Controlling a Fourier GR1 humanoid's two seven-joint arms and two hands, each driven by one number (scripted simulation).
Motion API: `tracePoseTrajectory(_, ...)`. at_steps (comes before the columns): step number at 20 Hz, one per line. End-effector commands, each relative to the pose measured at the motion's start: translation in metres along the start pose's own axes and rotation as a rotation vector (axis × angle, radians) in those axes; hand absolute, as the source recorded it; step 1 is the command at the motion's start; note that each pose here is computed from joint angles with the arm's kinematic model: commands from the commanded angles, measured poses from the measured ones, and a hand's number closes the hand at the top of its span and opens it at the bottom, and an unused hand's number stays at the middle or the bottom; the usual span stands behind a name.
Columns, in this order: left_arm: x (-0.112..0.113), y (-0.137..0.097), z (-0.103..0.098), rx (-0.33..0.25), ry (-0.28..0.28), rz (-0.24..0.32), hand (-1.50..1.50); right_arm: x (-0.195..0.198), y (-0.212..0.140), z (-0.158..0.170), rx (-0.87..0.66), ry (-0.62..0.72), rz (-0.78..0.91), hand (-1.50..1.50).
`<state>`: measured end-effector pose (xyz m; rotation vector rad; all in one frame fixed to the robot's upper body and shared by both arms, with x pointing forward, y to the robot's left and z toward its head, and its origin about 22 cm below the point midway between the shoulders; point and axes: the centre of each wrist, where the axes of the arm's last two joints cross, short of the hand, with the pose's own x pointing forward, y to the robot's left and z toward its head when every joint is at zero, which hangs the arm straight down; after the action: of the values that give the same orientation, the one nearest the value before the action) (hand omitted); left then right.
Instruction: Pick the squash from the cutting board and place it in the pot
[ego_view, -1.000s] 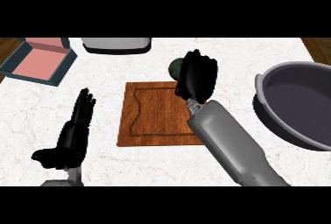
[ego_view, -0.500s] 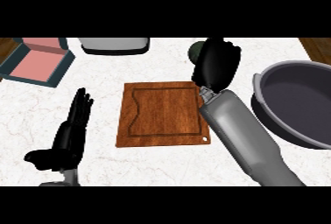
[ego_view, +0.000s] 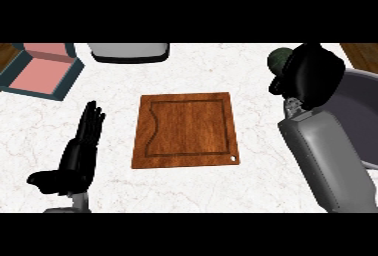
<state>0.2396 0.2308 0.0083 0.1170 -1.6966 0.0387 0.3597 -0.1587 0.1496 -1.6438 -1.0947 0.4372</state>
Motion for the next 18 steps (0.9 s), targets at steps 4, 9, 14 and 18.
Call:
tracePoseTrajectory(4, -0.007, 0.004, 0.009, -0.012, 0.002, 0.005, 0.0, -0.081, -0.006, -0.054, -0.004, 0.094, 0.028, 1.5)
tracePoseTrajectory(9, 0.004, -0.004, 0.003, -0.005, -0.003, 0.002, 0.0, -0.122, 0.006, -0.056, 0.04, 0.109, 0.015, 1.5)
tracePoseTrajectory(14, -0.008, -0.011, 0.01, -0.013, 0.006, -0.007, 0.0, -0.172, 0.025, -0.076, 0.17, 0.123, 0.005, 1.5)
tracePoseTrajectory(18, 0.002, -0.013, -0.004, -0.006, 0.007, 0.011, 0.0, -0.187, 0.064, -0.071, 0.25, 0.182, 0.017, 1.5)
